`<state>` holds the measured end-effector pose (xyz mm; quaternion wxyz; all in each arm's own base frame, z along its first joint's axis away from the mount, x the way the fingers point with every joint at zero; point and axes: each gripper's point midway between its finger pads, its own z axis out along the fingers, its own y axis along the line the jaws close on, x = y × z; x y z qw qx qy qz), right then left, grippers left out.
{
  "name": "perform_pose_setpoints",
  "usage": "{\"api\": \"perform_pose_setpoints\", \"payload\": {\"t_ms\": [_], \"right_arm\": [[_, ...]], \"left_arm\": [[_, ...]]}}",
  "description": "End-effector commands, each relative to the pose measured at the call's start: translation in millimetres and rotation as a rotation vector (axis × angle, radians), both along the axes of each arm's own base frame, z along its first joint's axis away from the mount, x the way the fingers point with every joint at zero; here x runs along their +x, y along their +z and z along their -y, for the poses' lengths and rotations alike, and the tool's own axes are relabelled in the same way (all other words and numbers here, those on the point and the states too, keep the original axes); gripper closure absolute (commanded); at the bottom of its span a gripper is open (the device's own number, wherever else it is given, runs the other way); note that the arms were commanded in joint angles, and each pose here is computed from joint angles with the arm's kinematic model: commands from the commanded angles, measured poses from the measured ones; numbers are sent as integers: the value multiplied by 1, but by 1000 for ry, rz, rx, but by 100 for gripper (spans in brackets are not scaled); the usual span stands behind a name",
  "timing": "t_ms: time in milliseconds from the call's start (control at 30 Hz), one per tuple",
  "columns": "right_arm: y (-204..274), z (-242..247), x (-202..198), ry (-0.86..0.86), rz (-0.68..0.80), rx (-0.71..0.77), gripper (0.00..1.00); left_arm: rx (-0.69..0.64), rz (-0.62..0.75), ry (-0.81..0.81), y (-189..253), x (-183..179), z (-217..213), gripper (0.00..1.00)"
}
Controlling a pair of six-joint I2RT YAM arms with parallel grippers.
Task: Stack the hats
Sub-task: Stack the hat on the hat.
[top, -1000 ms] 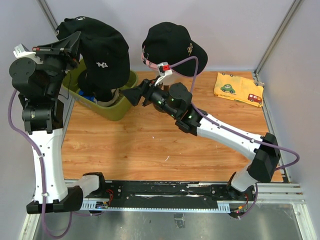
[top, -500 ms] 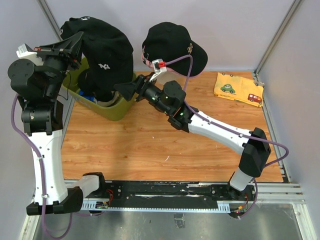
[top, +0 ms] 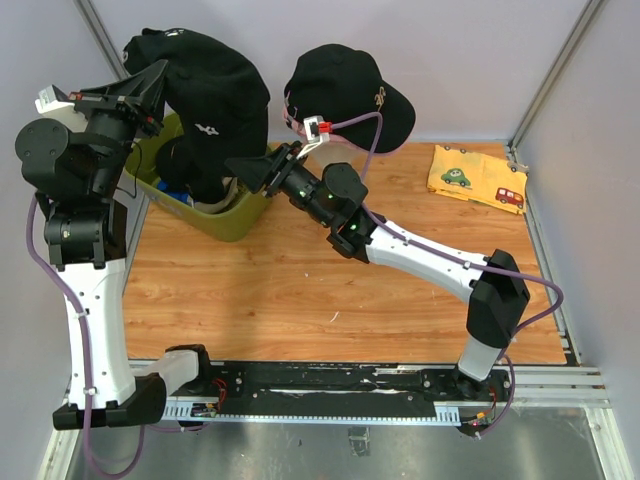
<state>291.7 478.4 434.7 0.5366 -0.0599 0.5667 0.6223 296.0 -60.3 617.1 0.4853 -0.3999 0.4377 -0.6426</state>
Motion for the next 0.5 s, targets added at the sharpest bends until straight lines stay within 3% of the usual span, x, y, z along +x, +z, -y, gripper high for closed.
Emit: {"api": "perform_pose_setpoints", "payload": {"t_ms": [0, 167, 467], "right_arm": [[30, 15, -4, 6, 39, 102, 59], [37, 24, -6, 11, 41, 111, 73], [58, 45, -15, -2, 63, 100, 84]], "left_arm": [[-14, 81, -22, 18, -14, 2, 99], [-28, 90, -12, 17, -13, 0, 99], [-51, 106, 9, 16, -19, -4, 99]]}}
